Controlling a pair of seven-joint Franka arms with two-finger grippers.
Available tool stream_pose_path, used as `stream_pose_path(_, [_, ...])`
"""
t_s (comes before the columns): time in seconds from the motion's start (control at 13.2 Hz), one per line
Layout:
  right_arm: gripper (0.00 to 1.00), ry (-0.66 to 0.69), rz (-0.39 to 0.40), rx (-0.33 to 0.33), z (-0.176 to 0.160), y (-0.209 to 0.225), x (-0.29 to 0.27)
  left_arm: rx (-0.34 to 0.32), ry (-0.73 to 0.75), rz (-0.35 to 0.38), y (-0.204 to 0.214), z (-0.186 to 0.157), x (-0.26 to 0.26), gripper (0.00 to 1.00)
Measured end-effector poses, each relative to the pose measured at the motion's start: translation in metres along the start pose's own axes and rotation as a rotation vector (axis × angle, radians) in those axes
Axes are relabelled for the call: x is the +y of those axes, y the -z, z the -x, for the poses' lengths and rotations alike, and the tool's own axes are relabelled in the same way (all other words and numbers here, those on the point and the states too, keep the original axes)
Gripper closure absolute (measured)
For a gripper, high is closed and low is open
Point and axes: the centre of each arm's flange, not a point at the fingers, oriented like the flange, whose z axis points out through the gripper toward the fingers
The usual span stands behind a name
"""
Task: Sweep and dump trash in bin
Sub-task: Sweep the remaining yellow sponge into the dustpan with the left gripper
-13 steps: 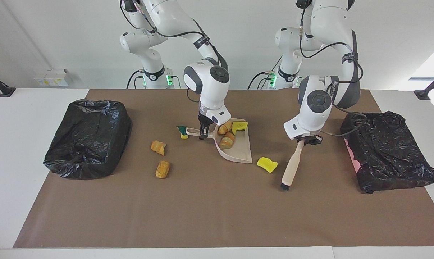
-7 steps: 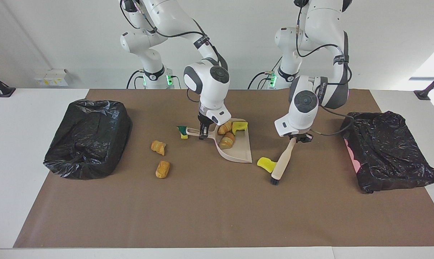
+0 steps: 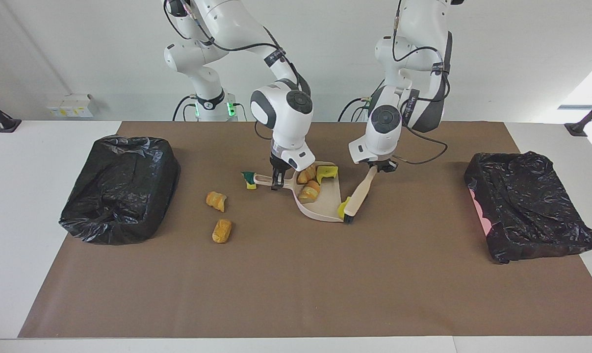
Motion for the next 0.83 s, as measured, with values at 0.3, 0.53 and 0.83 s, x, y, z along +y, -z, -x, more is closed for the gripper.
stream_pose_path(0.3, [0.69,0.0,0.0,0.0,0.0,0.0,0.0,-0.008,0.053,0.158,0.006,0.006,0.026,0.73])
stream_pose_path(0.53, [0.69,-0.001,-0.002,-0.001,0.001,-0.002,0.0,0.007,0.057,0.187,0.018,0.012,0.038,0.73])
stream_pose_path(0.83, [0.69,-0.002,-0.004,-0.002,0.001,-0.003,0.001,0.062,0.092,0.229,0.048,0.014,0.029,0.73])
